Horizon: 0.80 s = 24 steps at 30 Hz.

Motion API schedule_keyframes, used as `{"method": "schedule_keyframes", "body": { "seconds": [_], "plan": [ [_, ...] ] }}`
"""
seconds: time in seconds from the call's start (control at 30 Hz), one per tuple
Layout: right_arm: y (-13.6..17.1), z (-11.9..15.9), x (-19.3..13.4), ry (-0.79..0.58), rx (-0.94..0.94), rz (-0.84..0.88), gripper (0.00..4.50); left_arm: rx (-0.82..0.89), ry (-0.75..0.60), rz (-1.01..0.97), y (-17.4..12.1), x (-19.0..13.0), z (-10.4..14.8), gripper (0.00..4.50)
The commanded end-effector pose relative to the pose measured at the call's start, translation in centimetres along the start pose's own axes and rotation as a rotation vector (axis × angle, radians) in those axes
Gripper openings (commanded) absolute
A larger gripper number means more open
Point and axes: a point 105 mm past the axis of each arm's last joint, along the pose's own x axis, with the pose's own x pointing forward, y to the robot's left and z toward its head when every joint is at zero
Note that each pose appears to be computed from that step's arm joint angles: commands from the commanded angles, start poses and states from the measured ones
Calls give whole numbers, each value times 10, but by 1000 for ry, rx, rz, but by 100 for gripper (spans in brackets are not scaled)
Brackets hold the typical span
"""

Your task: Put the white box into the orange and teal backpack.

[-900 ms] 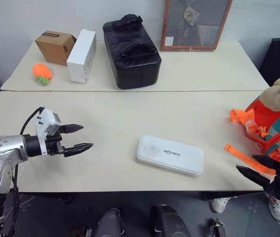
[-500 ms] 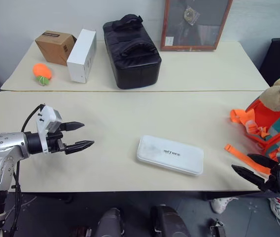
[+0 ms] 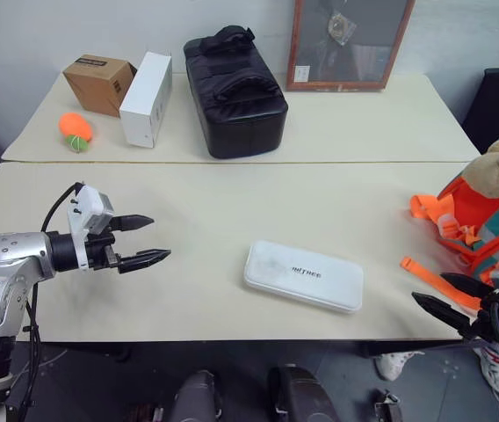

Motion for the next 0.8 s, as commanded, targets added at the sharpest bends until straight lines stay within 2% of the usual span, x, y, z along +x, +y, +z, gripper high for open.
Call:
{"method": "schedule_keyframes", "body": {
  "seconds": [0.03, 0.33, 0.4, 0.6, 0.8],
  "plan": [
    [10, 13, 8, 5, -75, 81, 320, 47, 10, -108, -15, 20, 1, 358],
    [14, 17, 36, 100, -197, 230, 2, 126, 71, -270, -30, 80, -16, 65],
    [15, 16, 44, 116, -207, 257, 0, 133, 66, -286, -34, 91, -18, 1],
    [16, 9, 70, 169, -268, 290, 0, 135, 49, -323, -49, 120, -19, 1],
    [22, 13, 79, 166, -280, 337, 0, 133, 15, -346, -60, 130, -12, 1]
  ]
}}
